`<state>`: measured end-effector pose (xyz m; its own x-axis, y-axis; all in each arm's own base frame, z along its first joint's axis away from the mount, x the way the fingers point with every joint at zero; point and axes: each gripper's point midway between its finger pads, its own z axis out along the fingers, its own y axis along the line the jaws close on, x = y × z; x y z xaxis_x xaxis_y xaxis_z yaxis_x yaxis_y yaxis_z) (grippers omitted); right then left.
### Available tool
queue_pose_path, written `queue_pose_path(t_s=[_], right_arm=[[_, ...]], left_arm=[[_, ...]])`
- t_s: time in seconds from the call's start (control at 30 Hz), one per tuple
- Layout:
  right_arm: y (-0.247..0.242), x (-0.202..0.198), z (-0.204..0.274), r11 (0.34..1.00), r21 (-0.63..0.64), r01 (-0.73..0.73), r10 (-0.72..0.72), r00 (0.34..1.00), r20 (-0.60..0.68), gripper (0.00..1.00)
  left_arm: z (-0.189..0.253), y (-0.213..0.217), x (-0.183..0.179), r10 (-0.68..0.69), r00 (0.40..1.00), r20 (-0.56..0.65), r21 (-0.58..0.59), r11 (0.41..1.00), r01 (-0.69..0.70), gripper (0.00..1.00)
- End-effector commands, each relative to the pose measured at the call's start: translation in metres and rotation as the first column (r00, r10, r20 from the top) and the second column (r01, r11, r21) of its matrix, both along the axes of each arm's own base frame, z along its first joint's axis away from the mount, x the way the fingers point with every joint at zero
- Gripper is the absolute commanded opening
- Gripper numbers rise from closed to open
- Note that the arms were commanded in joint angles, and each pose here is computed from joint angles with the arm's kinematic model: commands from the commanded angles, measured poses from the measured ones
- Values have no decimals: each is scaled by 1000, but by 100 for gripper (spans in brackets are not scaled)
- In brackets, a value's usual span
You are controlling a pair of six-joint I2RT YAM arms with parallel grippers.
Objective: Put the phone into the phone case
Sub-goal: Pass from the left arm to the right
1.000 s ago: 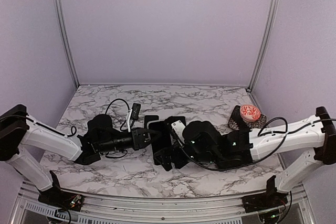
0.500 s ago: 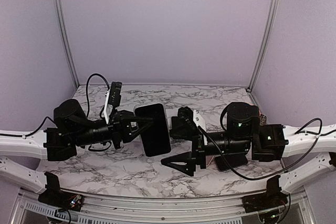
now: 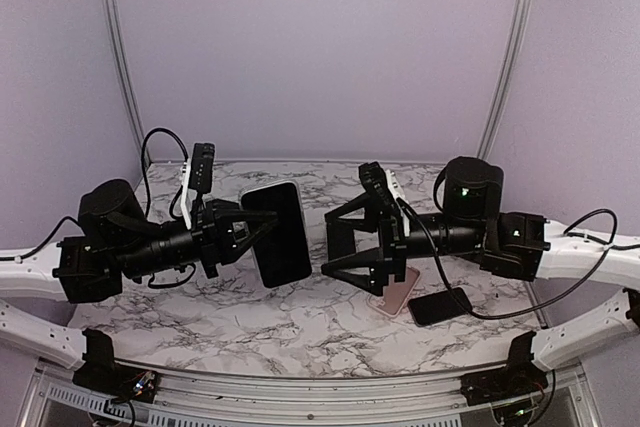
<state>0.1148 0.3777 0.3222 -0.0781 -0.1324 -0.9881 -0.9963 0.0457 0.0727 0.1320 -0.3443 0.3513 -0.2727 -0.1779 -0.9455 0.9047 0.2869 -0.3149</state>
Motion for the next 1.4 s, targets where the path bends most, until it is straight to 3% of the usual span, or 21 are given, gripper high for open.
queue_pose_path(t_s=[0.0,0.3,0.57,0.67,0.8,0.87,1.03,1.17,1.37], right_arm=[[2,-2,37,990,90,-108,108,994,0,99],[9,-11,27,979,60,-193,191,981,38,87],[18,-8,22,976,50,-214,211,976,56,58],[16,-13,23,971,51,-235,232,971,61,39],[15,-14,21,970,54,-237,234,970,57,6],[15,-13,20,971,52,-233,230,972,54,0],[14,-12,26,972,68,-226,222,973,59,0],[14,-13,32,970,79,-230,226,973,54,0],[9,-18,43,964,110,-243,235,969,75,0]], left_arm=[[57,13,0,49,991,127,-73,997,-40,0],[81,-1,-15,-47,973,226,-44,997,58,0],[80,-32,-26,-183,960,211,-15,982,191,0],[79,-36,-25,-189,960,205,-12,981,196,0],[77,-37,-22,-179,965,194,-10,983,184,0],[76,-38,-22,-176,966,190,-10,983,181,0],[71,-36,-18,-158,971,180,-5,987,161,0],[64,-35,-14,-132,975,176,7,991,133,35],[50,-25,-11,-92,975,202,35,996,87,76]])
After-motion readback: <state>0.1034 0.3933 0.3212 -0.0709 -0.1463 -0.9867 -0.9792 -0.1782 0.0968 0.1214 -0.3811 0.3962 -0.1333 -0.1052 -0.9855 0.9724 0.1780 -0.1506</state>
